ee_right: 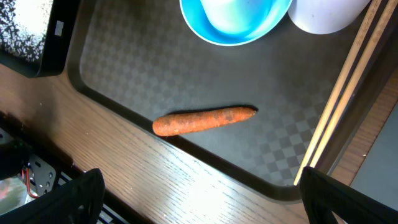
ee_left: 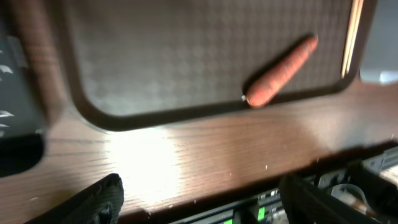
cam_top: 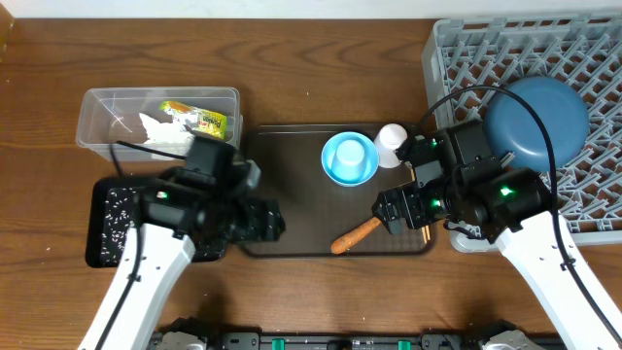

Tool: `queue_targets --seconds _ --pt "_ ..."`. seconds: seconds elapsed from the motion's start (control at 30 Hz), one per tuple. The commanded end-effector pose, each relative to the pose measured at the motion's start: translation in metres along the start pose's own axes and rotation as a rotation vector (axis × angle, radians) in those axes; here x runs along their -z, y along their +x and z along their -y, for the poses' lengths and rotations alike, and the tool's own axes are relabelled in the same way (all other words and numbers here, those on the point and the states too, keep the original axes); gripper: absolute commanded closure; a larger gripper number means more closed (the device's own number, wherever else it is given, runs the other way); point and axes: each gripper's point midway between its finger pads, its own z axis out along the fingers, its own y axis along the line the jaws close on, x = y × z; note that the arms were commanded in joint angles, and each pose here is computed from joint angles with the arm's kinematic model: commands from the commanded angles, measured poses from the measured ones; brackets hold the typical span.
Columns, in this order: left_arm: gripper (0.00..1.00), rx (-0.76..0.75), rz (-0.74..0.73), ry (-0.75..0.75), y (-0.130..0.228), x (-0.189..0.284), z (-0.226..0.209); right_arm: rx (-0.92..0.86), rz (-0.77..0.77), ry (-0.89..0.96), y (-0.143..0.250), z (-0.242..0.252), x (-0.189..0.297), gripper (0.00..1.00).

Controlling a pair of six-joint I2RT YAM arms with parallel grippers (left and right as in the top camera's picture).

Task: Sort waste into correct bins and load items into the dishwasher rack
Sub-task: 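Move the left gripper right over the carrot on the brown tray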

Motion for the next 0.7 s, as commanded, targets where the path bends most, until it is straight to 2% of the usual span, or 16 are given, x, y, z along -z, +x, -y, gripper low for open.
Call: queue_targets --seconds 0.0,0.33,0.5,0.67 --pt "0.17 -0.017 -0.033 0.012 0.01 -0.011 0.008 0.02 -0.002 -0.008 -0.001 -0.006 -0.001 0.01" --pt "0.17 -0.191 0.019 0.071 0.007 -0.031 0.051 0.02 -0.002 -0.008 -0.001 -0.006 -0.001 0.01" --pt "0.17 -0.269 0.081 0.001 -0.003 -0.042 0.058 0.02 -0.002 -0.008 -0.001 -0.006 -0.001 0.01" --pt "0.17 -0.327 0.052 -0.023 0.0 -0.062 0.068 0.02 -0.002 -0.008 -0.001 -0.006 -0.001 0.01"
